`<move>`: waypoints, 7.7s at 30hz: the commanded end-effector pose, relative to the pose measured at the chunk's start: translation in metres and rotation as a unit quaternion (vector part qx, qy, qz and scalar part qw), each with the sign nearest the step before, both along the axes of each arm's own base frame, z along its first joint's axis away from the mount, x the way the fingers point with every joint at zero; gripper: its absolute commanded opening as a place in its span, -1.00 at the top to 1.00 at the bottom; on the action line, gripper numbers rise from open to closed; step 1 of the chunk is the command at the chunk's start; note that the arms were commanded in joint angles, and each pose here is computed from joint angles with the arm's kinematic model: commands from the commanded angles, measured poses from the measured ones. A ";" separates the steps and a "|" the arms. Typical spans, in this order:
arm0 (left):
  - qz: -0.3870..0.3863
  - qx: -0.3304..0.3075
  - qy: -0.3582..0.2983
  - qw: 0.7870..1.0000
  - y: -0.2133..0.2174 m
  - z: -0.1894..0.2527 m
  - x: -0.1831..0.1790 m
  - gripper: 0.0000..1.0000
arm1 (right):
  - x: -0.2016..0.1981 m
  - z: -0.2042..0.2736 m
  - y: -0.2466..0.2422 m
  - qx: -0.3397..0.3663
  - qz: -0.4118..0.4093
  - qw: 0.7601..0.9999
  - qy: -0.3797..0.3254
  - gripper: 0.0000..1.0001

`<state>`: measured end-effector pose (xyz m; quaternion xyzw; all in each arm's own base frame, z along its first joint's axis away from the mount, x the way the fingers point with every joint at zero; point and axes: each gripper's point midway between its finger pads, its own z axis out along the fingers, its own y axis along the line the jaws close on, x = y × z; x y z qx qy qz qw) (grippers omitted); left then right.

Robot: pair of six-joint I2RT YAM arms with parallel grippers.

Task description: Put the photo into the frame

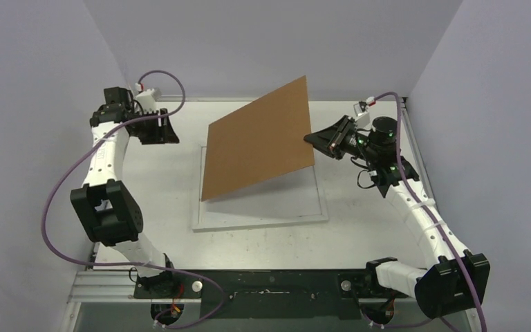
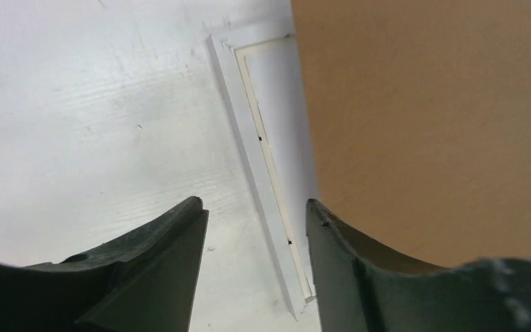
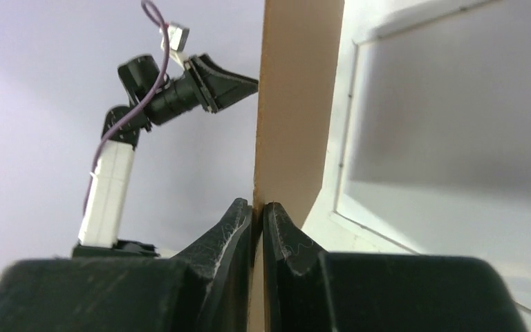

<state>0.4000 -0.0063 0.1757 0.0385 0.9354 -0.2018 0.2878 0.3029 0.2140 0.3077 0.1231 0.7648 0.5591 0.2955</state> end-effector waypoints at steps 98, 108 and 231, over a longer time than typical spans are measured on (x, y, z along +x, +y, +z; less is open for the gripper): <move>0.105 -0.454 -0.059 0.883 -0.077 0.153 -0.063 1.00 | 0.064 -0.151 -0.068 -0.218 -0.067 0.973 -0.022 0.03; 0.145 -0.422 -0.030 0.894 -0.083 0.104 -0.058 1.00 | 0.079 -0.154 -0.082 -0.239 -0.109 0.965 -0.021 0.04; 0.107 -0.450 -0.039 0.885 -0.121 0.038 -0.051 1.00 | 0.061 -0.263 -0.062 -0.146 -0.099 0.981 0.074 0.14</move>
